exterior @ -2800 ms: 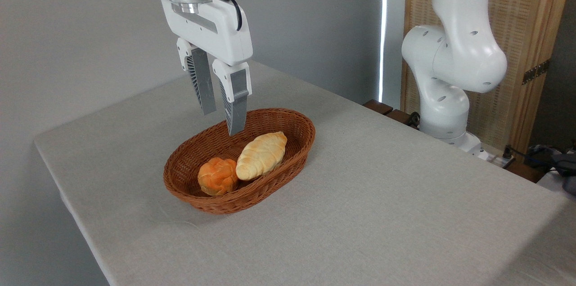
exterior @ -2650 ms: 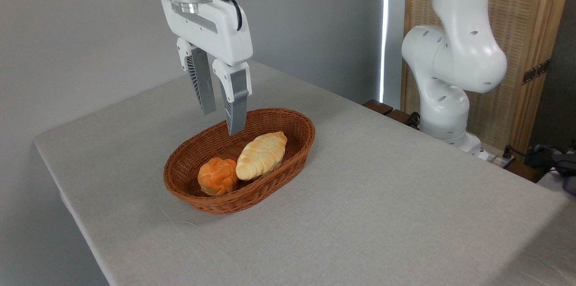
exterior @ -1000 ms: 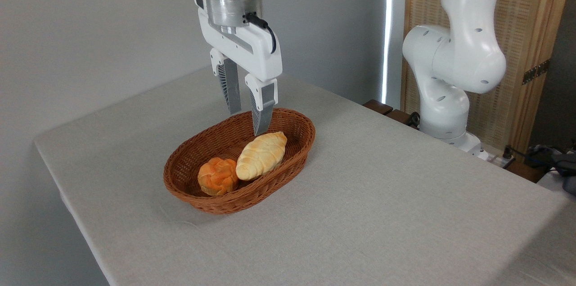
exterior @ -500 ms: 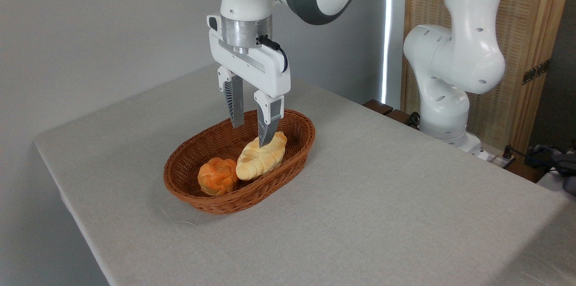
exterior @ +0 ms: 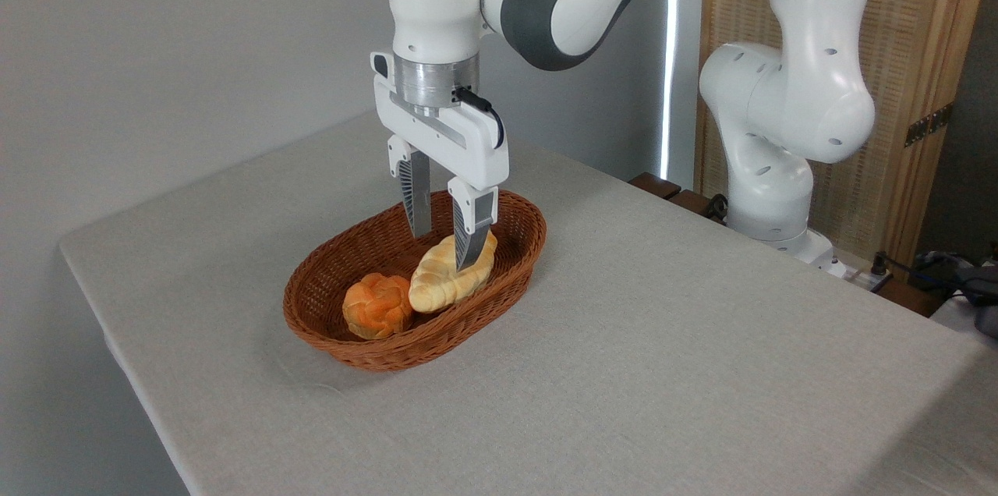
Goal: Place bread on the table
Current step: 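Move the open gripper over the pale elongated roll and lower it, then close the gripper on the pale elongated roll inside the basket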
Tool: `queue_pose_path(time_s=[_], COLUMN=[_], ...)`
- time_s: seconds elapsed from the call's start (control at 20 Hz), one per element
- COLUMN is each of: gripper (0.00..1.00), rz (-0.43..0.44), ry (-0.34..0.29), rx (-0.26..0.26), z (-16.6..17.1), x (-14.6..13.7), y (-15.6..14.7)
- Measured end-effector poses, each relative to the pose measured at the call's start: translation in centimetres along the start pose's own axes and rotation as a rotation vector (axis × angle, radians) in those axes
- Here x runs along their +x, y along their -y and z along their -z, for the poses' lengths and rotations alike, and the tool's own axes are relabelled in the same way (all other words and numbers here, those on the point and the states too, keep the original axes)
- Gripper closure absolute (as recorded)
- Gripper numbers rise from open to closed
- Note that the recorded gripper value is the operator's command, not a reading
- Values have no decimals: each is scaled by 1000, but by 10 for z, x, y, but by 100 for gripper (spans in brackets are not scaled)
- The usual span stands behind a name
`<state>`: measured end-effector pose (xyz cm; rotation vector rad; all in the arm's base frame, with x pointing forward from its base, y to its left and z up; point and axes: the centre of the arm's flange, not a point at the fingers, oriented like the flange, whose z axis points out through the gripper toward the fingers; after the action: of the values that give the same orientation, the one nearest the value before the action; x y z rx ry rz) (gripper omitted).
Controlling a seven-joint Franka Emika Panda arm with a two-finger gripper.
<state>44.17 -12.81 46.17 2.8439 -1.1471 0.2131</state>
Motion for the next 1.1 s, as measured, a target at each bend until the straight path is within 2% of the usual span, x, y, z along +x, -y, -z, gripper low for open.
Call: queue_pose_path(time_s=[0.2,0.4,0.55,1.0,1.1], gripper=[0,0,0,0,0], rz=[-18,-87,-178,-259,-307], ry=[-9,-4,13,41,45], rx=[8,14,32,20,17], z=[-12,-14,-15,-27,-29], x=[-3,-4,-5,-13,-14], y=[-4,-4,-3,-5,-6])
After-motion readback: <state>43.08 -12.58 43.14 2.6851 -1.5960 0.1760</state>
